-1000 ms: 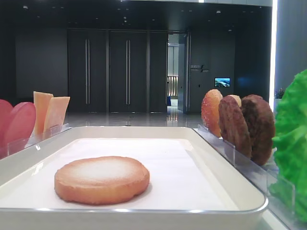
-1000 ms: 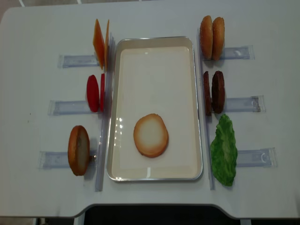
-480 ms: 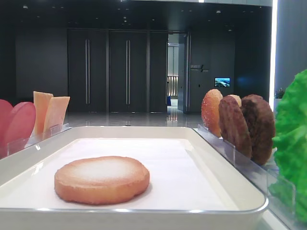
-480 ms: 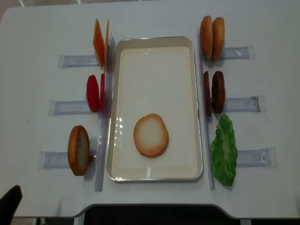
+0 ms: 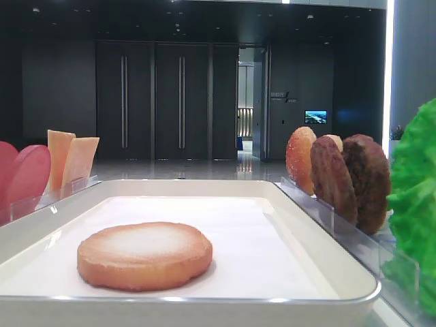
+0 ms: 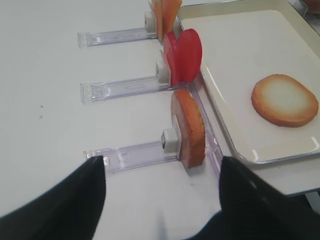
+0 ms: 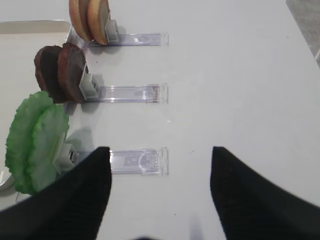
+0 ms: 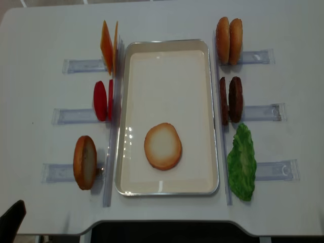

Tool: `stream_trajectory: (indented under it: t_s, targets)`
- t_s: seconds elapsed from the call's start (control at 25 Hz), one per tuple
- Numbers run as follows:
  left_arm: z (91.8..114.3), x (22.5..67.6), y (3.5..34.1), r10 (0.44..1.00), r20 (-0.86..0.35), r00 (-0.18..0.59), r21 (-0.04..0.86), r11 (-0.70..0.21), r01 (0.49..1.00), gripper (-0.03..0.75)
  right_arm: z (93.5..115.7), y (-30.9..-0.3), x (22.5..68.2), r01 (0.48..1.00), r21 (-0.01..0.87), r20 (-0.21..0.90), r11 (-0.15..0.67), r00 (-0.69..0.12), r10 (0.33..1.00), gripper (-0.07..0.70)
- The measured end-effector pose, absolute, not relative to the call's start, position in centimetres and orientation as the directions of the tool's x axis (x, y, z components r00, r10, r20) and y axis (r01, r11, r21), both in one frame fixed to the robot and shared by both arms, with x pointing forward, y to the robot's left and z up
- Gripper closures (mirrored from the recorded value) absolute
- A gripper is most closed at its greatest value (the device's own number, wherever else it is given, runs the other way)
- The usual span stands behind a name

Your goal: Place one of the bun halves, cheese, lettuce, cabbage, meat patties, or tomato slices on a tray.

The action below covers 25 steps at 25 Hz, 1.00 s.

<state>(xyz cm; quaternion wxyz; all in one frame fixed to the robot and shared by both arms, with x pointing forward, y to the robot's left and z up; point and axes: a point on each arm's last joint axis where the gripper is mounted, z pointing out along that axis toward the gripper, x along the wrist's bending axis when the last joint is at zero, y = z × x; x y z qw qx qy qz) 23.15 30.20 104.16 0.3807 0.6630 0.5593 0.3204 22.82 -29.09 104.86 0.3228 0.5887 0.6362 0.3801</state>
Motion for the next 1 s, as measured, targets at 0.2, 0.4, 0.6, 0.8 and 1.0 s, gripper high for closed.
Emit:
stream_trajectory:
  t_s: [0.2, 0.4, 0.6, 0.8, 1.0]
  targets:
    - [104.16, 23.15, 30.2, 0.986, -0.001, 0.167, 0.863, -0.083, 0.498, 0.22, 104.86, -29.09, 22.82, 0.504, 0.864, 0.037, 0.018, -0.099, 0.994, 0.216]
    - [104.16, 23.14, 30.15, 0.994, -0.001, 0.105, 0.863, -0.052, 0.502, 0.242, 104.86, -29.09, 22.82, 0.504, 0.864, 0.037, 0.018, -0.099, 0.994, 0.216]
    - [104.16, 23.13, 30.11, 0.998, -0.001, 0.065, 0.863, -0.032, 0.504, 0.244, 104.86, -29.09, 22.82, 0.504, 0.864, 0.037, 0.018, -0.099, 0.994, 0.216]
    - [104.16, 23.13, 30.11, 0.998, -0.001, 0.065, 0.863, -0.032, 0.504, 0.244, 104.86, -29.09, 22.82, 0.504, 0.864, 0.037, 0.018, -0.099, 0.994, 0.216]
    - [104.16, 23.13, 30.11, 0.998, 0.0, 0.065, 0.863, -0.033, 0.504, 0.244, 104.86, -29.09, 22.82, 0.504, 0.864, 0.037, 0.018, -0.099, 0.994, 0.216]
